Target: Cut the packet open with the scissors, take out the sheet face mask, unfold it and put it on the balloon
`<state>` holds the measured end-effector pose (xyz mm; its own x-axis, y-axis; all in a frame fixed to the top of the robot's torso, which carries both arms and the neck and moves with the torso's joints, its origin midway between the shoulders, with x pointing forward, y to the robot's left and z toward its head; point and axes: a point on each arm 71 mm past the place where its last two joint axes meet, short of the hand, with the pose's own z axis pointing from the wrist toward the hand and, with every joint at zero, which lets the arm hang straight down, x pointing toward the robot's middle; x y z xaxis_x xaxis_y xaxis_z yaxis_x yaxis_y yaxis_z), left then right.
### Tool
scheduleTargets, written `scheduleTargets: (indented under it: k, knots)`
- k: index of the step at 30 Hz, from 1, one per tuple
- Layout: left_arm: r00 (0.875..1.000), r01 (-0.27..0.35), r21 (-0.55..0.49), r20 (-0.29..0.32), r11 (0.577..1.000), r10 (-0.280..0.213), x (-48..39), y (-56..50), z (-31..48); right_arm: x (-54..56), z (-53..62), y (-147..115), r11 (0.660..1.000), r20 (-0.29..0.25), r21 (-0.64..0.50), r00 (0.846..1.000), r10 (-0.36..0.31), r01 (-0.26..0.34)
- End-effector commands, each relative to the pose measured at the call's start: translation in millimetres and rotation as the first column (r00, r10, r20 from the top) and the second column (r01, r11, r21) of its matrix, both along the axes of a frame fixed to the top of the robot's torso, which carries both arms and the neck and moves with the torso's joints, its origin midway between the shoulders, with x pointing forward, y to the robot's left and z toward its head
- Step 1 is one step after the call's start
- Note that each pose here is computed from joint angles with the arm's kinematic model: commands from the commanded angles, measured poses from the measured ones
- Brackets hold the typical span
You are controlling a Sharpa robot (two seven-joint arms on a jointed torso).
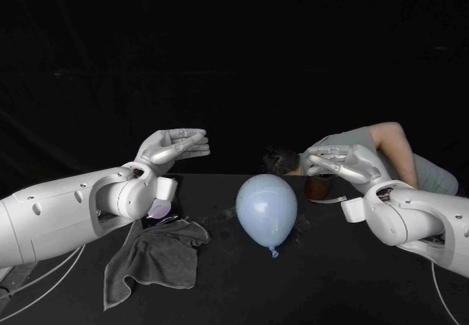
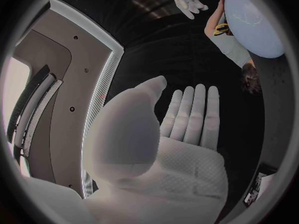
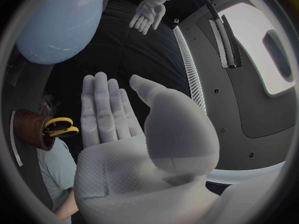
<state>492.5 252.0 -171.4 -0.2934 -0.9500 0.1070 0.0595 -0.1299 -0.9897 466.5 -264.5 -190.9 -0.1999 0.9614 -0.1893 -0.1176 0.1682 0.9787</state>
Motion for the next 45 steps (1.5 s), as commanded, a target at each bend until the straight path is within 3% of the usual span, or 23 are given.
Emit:
scheduleTargets:
  k: [1, 45]
  knots:
    - [1.0, -0.003, -0.017, 0.003, 1.0, 0.003, -0.1, -0.7, 1.3, -0.6, 0.3, 3, 1.0, 0.007, -0.001, 1.0, 0.025, -0.025]
    - [0.999, -0.035, -0.022, -0.009, 0.999, 0.035, 2.1, 10.4, 0.1, -4.5, 1.4, -3, 1.0, 0.013, -0.017, 1.0, 0.021, -0.021]
